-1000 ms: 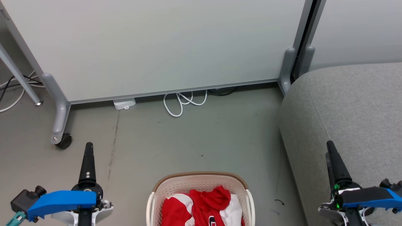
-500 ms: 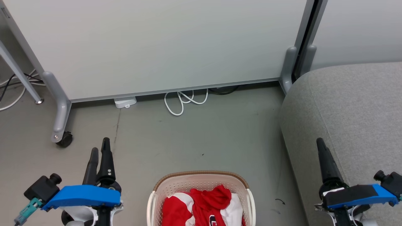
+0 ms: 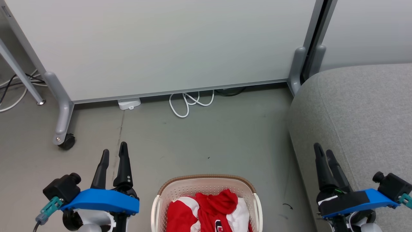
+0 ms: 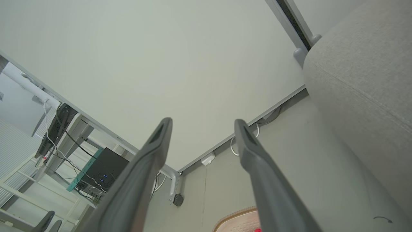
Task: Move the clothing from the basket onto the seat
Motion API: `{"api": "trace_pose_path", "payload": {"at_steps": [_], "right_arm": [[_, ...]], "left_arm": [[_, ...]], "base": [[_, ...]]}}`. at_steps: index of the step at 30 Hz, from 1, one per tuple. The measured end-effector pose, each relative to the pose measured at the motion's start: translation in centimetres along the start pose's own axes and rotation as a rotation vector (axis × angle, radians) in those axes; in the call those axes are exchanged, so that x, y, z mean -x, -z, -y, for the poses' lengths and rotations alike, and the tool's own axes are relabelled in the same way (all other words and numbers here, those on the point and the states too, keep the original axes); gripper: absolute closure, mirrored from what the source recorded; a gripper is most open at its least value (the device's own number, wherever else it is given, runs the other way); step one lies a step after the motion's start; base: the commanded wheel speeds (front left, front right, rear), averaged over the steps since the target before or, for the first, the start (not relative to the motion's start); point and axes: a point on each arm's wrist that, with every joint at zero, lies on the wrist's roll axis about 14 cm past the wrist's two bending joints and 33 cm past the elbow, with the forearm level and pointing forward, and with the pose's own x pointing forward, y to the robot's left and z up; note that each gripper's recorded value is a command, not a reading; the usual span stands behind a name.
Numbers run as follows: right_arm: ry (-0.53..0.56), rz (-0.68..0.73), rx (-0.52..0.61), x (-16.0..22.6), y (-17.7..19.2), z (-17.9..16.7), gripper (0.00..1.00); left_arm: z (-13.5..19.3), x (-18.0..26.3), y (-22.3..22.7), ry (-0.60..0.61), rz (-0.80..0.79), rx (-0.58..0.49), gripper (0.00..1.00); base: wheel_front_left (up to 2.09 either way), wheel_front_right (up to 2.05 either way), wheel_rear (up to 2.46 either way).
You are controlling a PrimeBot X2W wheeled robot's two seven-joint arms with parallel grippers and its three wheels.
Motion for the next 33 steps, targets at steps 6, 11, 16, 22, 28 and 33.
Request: {"api": "trace_pose_path", "payload": {"at_steps": [6, 11, 16, 22, 28, 33], "right_arm": [[-0.018, -0.004, 0.078, -0.2, 0.3, -0.4, 0.0], [-0.027, -0.013, 0.134, -0.3, 0.7, -0.5, 0.0], [-0.043, -0.008, 0.185, -0.3, 0.7, -0.9, 0.0], [-0.062, -0.006, 0.245, -0.4, 0.8, -1.4, 0.0], [-0.078, 0.0, 0.302, -0.5, 0.9, -1.7, 0.0], [-0.091, 0.005, 0.347, -0.5, 0.9, -1.9, 0.0]], "left_arm": [[0.2, 0.0, 0.2, 0.008, -0.002, -0.077, 0.0], [0.6, -0.2, 0.4, 0.022, -0.001, -0.137, 0.0], [0.9, -0.2, 0.4, 0.035, 0.007, -0.193, 0.0], [1.5, -0.2, 0.5, 0.056, 0.012, -0.253, 0.0], [1.8, -0.1, 0.5, 0.07, 0.021, -0.311, 0.0], [2.1, -0.1, 0.5, 0.083, 0.03, -0.354, 0.0]], "base": [[0.0, 0.0, 0.0], [0.0, 0.0, 0.0], [0.0, 0.0, 0.0], [0.0, 0.0, 0.0], [0.0, 0.0, 0.0], [0.0, 0.0, 0.0]]}}
